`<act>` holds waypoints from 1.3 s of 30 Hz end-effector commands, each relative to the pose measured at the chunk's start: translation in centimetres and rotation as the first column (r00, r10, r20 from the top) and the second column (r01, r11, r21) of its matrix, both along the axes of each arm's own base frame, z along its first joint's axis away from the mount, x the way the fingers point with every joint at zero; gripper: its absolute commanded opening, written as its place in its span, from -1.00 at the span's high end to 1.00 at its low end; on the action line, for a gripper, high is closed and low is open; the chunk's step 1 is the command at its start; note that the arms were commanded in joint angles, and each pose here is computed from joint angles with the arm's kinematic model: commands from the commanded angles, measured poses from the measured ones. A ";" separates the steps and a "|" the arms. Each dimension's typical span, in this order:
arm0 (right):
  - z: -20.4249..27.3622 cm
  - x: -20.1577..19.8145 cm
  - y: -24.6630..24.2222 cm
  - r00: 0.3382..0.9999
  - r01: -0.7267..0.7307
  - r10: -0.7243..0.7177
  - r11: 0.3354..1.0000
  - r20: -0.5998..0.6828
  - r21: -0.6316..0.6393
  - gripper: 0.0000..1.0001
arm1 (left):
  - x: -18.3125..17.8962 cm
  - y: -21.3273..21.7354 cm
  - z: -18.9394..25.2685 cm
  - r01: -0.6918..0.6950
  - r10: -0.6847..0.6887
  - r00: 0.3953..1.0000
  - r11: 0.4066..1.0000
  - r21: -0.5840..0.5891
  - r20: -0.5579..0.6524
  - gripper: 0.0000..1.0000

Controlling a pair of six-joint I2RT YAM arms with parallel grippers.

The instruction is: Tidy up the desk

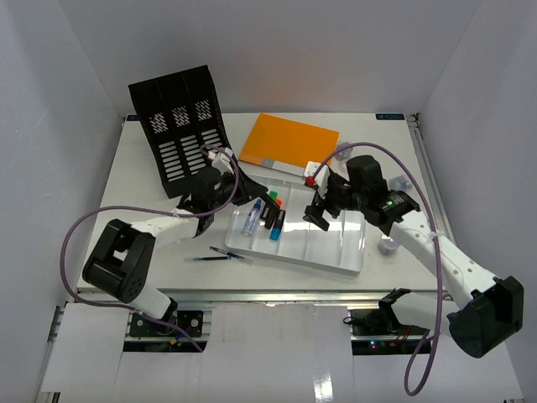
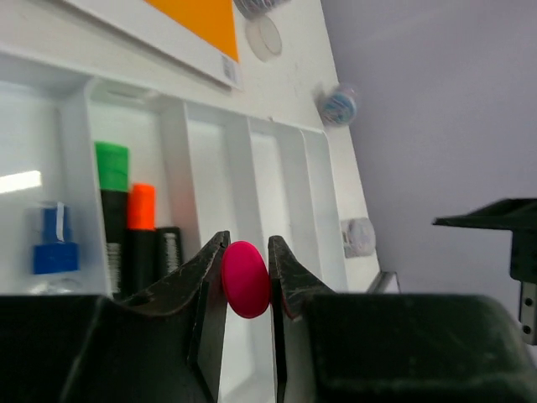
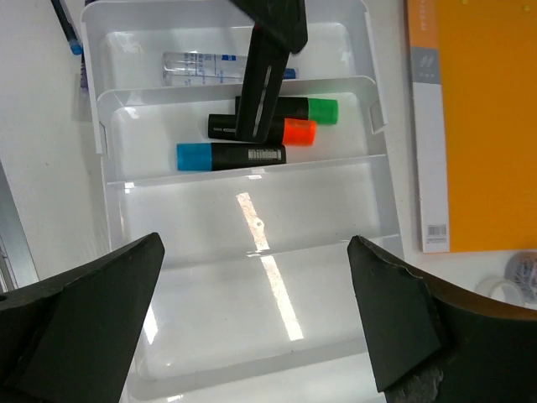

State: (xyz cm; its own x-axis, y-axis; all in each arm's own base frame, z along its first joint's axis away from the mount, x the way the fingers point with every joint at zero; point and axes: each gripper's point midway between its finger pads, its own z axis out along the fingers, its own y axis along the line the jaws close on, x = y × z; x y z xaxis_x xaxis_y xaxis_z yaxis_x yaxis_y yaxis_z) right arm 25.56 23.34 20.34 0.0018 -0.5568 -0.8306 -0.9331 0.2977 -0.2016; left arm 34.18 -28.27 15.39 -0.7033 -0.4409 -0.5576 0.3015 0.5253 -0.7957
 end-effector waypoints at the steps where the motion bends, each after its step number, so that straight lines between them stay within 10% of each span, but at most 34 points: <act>1: 0.8 -0.3 -2.2 0.997 -0.024 0.023 1.000 0.073 0.012 -0.94 | 1.4 3.2 0.5 0.039 -0.049 0.999 0.947 0.320 0.024 0.91; 7: -0.2 1.0 -5.3 0.998 0.063 -0.063 0.995 -0.009 0.081 -0.94 | 2.7 3.2 -1.0 0.216 -0.188 0.976 0.827 0.519 -0.107 0.89; 23: -3.0 2.6 -9.2 0.975 0.201 -0.184 0.970 -0.127 0.134 -0.94 | 0.3 0.9 -6.7 0.428 -0.318 0.904 0.679 0.596 -0.286 0.77; 39: -3.9 2.8 -10.0 0.966 0.223 -0.199 0.963 -0.163 0.149 -0.94 | 3.2 1.1 2.0 0.178 -0.250 0.968 0.704 0.688 0.005 0.81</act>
State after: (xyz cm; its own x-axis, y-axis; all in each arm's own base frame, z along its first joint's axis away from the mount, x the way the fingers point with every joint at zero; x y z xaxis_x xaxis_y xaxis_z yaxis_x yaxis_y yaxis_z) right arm 28.11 13.10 16.00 -0.2542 -0.4078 -0.8770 -0.8529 0.5221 0.0044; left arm 36.39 -26.05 11.34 -0.7659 0.2706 -0.5833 0.4756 0.8489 -0.2306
